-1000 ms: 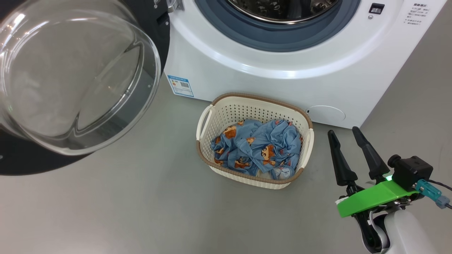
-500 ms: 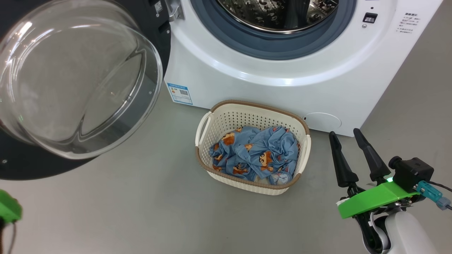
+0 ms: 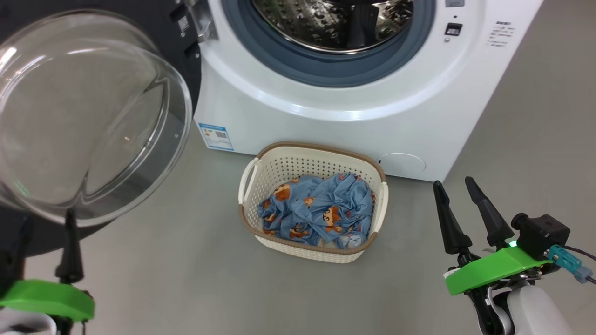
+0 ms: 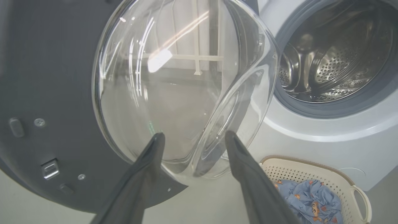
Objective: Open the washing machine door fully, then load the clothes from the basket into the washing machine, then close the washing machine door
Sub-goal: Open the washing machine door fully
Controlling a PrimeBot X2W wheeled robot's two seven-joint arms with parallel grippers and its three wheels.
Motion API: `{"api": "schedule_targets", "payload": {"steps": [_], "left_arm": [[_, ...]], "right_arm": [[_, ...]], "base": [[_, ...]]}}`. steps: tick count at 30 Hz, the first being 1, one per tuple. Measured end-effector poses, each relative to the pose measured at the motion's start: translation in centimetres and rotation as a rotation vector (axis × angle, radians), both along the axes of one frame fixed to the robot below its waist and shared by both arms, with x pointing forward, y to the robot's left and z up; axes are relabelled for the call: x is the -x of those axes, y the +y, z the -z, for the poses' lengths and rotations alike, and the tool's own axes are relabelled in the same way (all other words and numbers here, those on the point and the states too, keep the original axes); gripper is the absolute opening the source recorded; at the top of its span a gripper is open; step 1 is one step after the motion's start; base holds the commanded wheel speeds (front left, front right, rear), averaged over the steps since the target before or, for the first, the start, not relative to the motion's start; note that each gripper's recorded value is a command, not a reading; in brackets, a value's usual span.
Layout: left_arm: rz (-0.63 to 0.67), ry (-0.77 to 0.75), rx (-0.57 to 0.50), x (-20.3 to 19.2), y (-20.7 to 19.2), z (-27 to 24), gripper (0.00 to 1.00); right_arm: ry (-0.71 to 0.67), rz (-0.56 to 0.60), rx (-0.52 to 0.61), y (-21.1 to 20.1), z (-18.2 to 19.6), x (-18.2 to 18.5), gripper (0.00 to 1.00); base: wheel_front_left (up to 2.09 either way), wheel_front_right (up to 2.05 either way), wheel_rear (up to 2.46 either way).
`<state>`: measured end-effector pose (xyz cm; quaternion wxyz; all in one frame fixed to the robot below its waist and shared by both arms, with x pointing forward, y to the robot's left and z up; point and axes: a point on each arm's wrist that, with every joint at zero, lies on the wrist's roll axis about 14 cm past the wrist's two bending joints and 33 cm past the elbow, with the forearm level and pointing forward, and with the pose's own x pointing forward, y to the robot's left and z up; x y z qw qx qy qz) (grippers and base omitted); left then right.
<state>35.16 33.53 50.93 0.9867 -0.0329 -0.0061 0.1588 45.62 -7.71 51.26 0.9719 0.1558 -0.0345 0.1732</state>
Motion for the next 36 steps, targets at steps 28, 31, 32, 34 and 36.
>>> {"api": "schedule_targets", "payload": {"steps": [28,31,32,34,36], "left_arm": [[0.322,-0.113,0.116,-4.7,-13.6,-1.8,1.00],[0.350,-0.121,0.127,-5.0,-14.8,-1.9,1.00],[0.356,-0.125,0.130,-5.0,-15.1,-2.0,1.00],[0.367,-0.130,0.136,-5.1,-15.6,-2.1,1.00],[0.385,-0.131,0.140,-5.1,-16.1,-2.1,1.00]], "right_arm": [[-0.075,0.198,0.042,-8.2,-3.1,3.8,1.00],[-0.081,0.212,0.053,-8.9,-3.3,4.2,1.00],[-0.083,0.217,0.057,-9.2,-3.4,4.3,1.00],[-0.088,0.225,0.067,-9.6,-3.5,4.5,1.00],[-0.092,0.233,0.076,-10.1,-3.7,4.7,1.00]], "base": [[0.00,0.00,0.00],[0.00,0.00,0.00],[0.00,0.00,0.00],[0.00,0.00,0.00],[0.00,0.00,0.00]]}}
